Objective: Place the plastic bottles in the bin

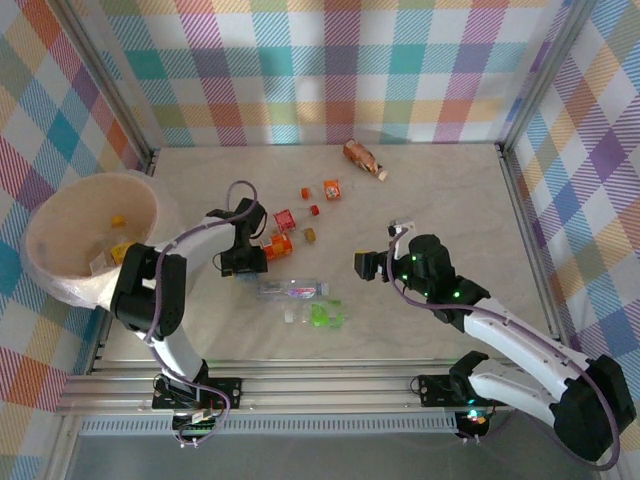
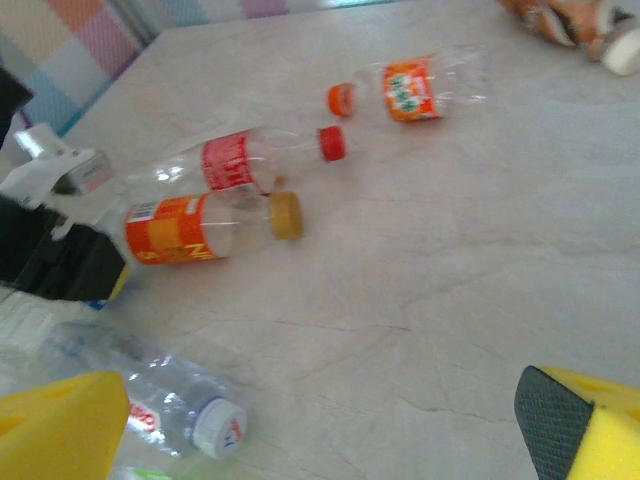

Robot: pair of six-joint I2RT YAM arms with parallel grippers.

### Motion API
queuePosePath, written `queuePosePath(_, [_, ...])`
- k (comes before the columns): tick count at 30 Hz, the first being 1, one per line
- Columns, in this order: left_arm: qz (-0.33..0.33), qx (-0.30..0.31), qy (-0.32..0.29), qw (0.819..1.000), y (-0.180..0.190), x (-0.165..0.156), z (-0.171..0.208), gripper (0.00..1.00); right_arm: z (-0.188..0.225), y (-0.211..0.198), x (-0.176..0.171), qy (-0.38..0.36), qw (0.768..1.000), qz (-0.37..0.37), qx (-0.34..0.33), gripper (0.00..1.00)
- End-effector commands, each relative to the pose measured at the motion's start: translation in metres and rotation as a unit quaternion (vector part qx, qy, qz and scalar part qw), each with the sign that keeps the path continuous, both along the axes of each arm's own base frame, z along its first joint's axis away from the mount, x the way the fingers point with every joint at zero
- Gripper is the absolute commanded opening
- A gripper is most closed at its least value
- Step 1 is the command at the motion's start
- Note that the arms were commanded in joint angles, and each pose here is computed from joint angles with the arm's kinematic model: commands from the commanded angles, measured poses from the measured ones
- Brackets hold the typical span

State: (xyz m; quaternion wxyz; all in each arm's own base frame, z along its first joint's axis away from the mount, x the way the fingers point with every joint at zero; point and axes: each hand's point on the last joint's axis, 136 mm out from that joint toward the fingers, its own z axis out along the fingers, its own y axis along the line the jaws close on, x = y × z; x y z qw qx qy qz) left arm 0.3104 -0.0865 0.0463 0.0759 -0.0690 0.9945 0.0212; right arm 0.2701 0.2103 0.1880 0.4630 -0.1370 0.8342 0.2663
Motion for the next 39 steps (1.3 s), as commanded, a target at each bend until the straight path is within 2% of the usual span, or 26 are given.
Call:
queuePosePath(1, [-0.017, -0.027, -0.069, 0.997, -0.004, 0.011, 0.042, 0.61, 0.032, 0.033, -0.007, -0.047, 0.994, 0.094, 0.042, 1.00])
queuePosePath(6, [-0.036, -0.067, -0.136, 0.988, -0.014, 0.015, 0.090, 0.60, 0.051, 0.057, -0.008, -0.084, 0.983, 0.147, 0.067, 1.00])
queuePosePath(9, [-0.039, -0.112, -0.180, 0.976, -0.025, 0.018, 0.124, 0.60, 0.064, 0.074, -0.010, -0.111, 0.974, 0.184, 0.075, 1.00])
queuePosePath(13, [-0.043, -0.185, -0.264, 0.946, -0.043, 0.026, 0.182, 0.58, 0.081, 0.098, -0.013, -0.148, 0.960, 0.225, 0.080, 1.00])
queuePosePath(18, [-0.017, -0.194, -0.362, 0.912, -0.034, 0.038, 0.249, 0.58, 0.102, 0.117, -0.008, -0.173, 0.949, 0.241, 0.103, 1.00])
queuePosePath(25, [0.008, -0.124, -0.498, 0.858, 0.005, 0.036, 0.350, 0.56, 0.123, 0.122, 0.000, -0.191, 0.946, 0.232, 0.120, 1.00])
queuePosePath(30, [0.059, -0.008, -0.560, 0.826, 0.055, 0.024, 0.399, 0.54, 0.124, 0.120, -0.003, -0.184, 0.947, 0.234, 0.119, 1.00])
queuePosePath(34, [0.112, 0.086, -0.586, 0.798, 0.100, 0.011, 0.428, 0.54, 0.122, 0.118, -0.004, -0.177, 0.950, 0.233, 0.112, 1.00])
queuePosePath(37, [0.155, 0.145, -0.583, 0.784, 0.133, 0.003, 0.439, 0.53, 0.121, 0.118, -0.005, -0.173, 0.950, 0.234, 0.109, 1.00])
queuePosePath(39, [0.177, 0.162, -0.574, 0.783, 0.152, 0.000, 0.439, 0.52, 0.120, 0.118, -0.004, -0.170, 0.951, 0.233, 0.107, 1.00])
